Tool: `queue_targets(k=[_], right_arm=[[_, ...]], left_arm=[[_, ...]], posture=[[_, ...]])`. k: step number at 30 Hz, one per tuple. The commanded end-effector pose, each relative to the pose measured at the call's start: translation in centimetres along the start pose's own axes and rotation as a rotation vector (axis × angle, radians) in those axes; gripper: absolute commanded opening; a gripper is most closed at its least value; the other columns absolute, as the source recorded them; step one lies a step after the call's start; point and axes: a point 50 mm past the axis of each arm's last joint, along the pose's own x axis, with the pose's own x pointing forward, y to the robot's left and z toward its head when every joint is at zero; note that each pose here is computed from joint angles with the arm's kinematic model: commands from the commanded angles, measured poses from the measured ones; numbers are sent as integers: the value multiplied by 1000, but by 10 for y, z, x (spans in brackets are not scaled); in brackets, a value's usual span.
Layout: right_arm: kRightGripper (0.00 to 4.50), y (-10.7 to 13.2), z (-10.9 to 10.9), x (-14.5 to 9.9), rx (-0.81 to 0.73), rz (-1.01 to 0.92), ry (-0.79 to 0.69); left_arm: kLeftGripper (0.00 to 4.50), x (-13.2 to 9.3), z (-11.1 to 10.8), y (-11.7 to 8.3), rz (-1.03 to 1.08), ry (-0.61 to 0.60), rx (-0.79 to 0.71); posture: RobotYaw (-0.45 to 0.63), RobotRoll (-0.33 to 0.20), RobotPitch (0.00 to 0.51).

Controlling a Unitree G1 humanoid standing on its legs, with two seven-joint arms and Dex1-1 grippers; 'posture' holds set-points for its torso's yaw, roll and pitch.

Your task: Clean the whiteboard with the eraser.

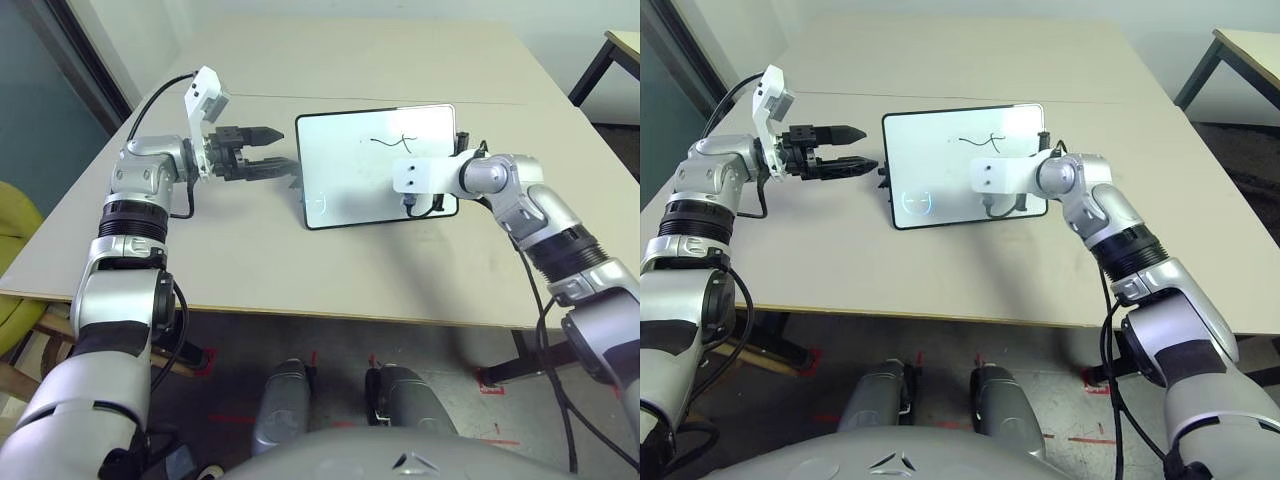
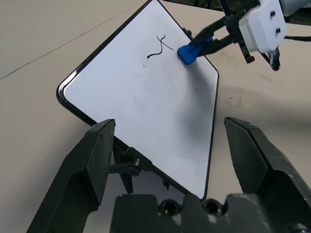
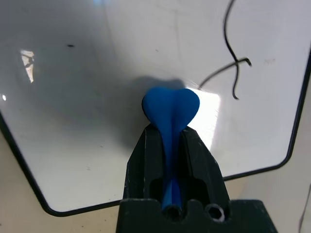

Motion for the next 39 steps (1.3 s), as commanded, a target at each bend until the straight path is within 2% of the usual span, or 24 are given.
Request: queue_targets(k=[1,6,12,21,30,39], right_arm=[[233,-15,-1,-5,93,-46,-14],[232,-22,-3,-6,103,-68,-5],[232,-18,-5,0,87,-69,13],[232,-16,26,16,53,-64,-63],[231,-17,54,20,27,-58,-136],[231,-17,59,21,16,-55,-150]], left_arm=[[4500,1,1,0,-7,-4,2],[4500,0,1,0,-3,-1,0],[4500,-1,1,1,0,1,-1],[4500,-2,0,-1,-6,0,-6],[4500,-2,0,-5,-38,12,-8],[4500,-5,-11,-14,-53,31,-19]], posture=[[123,0,61],[123,0,61],[128,0,67],[139,0,69],[142,0,68],[144,0,71]])
